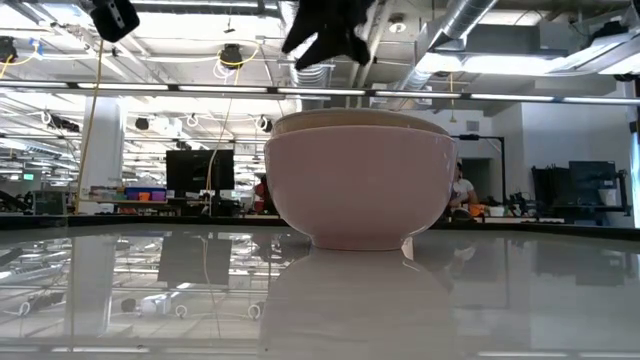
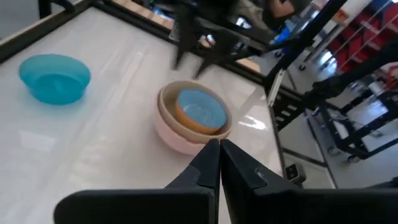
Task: Nest bowls inside each other
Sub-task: Stack the transparent blue bowl on top of the blue patterned bowl
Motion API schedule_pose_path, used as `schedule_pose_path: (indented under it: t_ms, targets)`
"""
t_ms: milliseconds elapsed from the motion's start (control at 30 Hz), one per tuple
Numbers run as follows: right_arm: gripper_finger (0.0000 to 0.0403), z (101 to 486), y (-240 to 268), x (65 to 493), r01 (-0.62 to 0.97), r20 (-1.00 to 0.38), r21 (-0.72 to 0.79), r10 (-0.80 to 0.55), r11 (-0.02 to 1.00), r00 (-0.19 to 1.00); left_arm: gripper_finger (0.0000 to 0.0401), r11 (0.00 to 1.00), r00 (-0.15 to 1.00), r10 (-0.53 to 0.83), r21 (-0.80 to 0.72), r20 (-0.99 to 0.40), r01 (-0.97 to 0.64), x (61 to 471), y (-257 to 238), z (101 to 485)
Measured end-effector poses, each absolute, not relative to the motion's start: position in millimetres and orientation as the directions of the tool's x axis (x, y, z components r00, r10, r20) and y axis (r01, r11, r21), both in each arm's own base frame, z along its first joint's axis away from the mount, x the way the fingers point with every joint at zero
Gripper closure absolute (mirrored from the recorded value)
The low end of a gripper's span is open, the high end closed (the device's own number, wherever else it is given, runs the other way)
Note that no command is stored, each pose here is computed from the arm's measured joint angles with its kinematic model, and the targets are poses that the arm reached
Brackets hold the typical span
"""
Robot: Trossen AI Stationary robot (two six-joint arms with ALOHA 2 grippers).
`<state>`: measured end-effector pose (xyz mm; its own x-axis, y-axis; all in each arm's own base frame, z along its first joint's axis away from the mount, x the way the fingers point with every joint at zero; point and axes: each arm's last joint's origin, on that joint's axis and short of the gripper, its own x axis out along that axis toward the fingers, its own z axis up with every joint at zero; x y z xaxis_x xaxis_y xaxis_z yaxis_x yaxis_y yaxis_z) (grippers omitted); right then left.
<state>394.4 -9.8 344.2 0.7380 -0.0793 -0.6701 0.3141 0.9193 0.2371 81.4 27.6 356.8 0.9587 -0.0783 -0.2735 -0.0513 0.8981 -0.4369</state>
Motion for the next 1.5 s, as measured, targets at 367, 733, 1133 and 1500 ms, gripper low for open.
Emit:
schedule_pose_path:
  t_ms: [367,733,1133,1500]
  targets:
    - [0.0232,290,-138,362,0.235,-0.711,0.399,0.138,0.886,0.689,0.0401,0.896,0.977,-0.037,-0.439,-0.209,-0.06,89,26,357]
    - [0.0232,255,-168,345,0.014,-0.695,0.252,0.171,0.968,0.698,0.0401,0.881,0.978,0.073,-0.447,-0.197,-0.155,90,29,359]
    - [0.0232,202,-191,349,0.054,-0.833,0.131,0.08,0.99,0.547,0.0401,0.861,0.976,0.133,-0.467,-0.173,-0.2,92,32,362]
    - [0.0232,174,-205,350,0.115,-0.862,0.156,0.079,0.981,0.501,0.0401,0.86,0.979,0.138,-0.472,-0.152,-0.195,94,32,364]
